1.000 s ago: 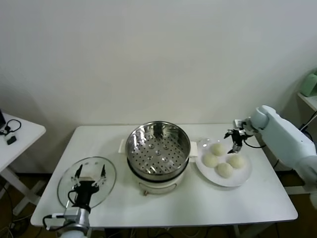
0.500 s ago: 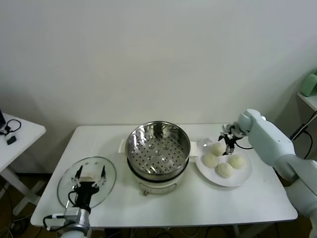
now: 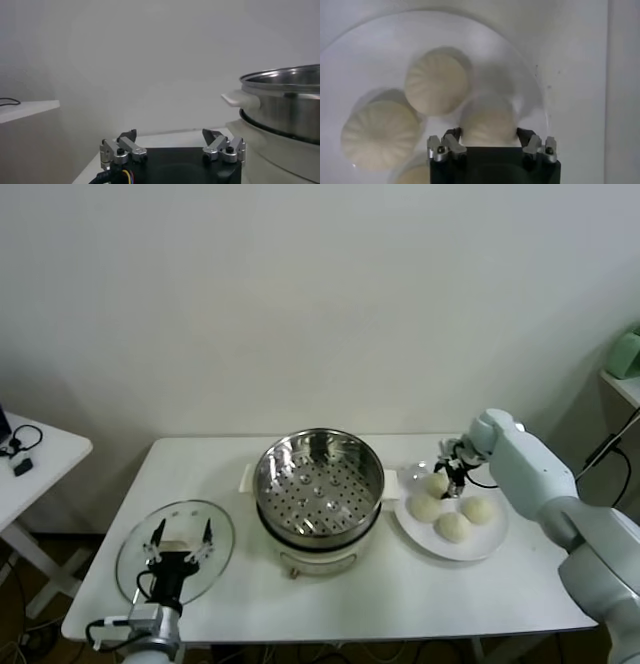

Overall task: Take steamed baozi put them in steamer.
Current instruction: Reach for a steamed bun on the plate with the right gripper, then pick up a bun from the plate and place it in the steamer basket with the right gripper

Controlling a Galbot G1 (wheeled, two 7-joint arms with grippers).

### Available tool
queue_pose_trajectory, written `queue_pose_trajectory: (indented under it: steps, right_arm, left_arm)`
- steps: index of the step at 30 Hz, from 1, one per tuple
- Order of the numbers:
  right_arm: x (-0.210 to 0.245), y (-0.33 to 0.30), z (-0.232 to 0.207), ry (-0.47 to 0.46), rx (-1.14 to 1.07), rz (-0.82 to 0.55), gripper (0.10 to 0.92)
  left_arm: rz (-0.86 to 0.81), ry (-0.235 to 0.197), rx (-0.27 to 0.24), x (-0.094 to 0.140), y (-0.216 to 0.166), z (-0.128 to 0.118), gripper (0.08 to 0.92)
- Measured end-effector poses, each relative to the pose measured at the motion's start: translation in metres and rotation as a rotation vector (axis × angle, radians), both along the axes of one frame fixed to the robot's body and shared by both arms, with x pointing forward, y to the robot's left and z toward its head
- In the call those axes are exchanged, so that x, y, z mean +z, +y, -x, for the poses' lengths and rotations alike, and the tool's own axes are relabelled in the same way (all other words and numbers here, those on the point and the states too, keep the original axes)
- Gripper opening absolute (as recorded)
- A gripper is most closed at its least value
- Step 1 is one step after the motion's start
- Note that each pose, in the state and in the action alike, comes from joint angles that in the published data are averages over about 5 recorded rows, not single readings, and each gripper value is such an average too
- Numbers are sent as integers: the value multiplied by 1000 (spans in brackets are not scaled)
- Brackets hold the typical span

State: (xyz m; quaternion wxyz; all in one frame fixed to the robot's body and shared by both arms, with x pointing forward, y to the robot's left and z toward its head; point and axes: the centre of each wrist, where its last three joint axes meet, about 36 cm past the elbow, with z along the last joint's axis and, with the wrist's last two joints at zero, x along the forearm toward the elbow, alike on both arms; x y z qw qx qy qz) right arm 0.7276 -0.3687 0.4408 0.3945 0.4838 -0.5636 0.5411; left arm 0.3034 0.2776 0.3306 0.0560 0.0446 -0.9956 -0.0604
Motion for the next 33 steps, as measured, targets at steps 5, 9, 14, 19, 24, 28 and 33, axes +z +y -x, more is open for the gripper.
queue_pose_trajectory:
  steps: [5,9,14,19,24,28,33]
  right_arm:
    - [1,-1,0,-3,-1,1,702]
    - [3,-3,1,-6,8,5,696]
    - [15,-2,0,-18,51,18,681]
    - [40,3,-3,-53,125,31,631]
    - [80,13,-5,-109,219,41,612]
    - [118,29,-3,-164,309,45,611]
    - [169,65,4,-236,446,48,611]
  left_arm:
    - [1,0,2,0,0,0,823]
    - [2,2,3,-1,0,1,823]
    - [3,4,6,-1,0,2,823]
    - [2,3,10,0,1,3,823]
    - [1,6,13,-1,2,4,823]
    - [1,9,14,-1,2,5,823]
    - [0,8,14,-1,2,6,823]
